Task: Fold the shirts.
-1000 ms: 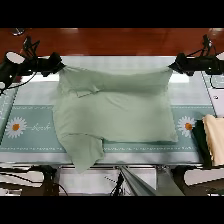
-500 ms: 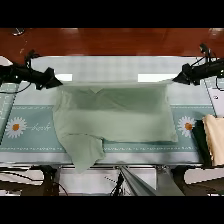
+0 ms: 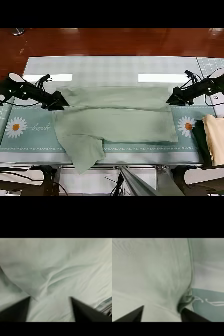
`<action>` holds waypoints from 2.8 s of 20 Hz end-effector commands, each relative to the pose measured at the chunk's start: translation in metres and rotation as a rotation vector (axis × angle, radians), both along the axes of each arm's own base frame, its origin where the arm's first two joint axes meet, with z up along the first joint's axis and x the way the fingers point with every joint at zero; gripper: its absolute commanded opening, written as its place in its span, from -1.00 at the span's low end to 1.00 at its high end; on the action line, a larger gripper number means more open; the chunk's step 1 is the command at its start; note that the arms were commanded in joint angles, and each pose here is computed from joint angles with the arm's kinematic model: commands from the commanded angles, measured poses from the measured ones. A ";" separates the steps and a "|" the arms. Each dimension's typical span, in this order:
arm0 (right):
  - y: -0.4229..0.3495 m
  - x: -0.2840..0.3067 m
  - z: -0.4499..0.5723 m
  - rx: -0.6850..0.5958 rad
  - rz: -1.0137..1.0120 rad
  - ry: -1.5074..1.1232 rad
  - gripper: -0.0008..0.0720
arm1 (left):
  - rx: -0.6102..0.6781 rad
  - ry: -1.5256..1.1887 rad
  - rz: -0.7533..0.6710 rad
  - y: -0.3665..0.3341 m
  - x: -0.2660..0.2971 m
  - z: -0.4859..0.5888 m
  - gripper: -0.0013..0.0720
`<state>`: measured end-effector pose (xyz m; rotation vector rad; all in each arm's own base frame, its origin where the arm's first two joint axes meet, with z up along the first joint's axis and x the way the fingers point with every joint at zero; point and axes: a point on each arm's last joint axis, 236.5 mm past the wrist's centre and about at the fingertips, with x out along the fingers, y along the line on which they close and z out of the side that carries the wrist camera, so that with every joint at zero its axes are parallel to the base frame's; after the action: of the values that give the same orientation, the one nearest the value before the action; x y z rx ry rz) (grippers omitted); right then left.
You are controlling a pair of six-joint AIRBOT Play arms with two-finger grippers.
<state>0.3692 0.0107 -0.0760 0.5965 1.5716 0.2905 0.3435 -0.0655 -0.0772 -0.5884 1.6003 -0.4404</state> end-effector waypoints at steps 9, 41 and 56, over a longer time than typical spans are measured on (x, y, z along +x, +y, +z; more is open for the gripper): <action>-0.044 -0.059 0.050 -0.137 -0.239 -0.180 0.73 | 0.047 -0.002 0.285 0.067 -0.098 0.007 0.96; -0.016 -0.191 -0.019 -0.122 -0.413 0.116 0.73 | -0.063 0.115 0.214 -0.048 -0.167 -0.029 -0.88; 0.018 -0.137 0.003 0.157 -0.330 0.000 -0.90 | -0.138 0.030 0.263 -0.052 -0.134 -0.007 -0.88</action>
<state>0.2206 0.0229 -0.0911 0.9836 1.4576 0.0580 0.1977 -0.1202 -0.0930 -0.9035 1.5378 -0.3307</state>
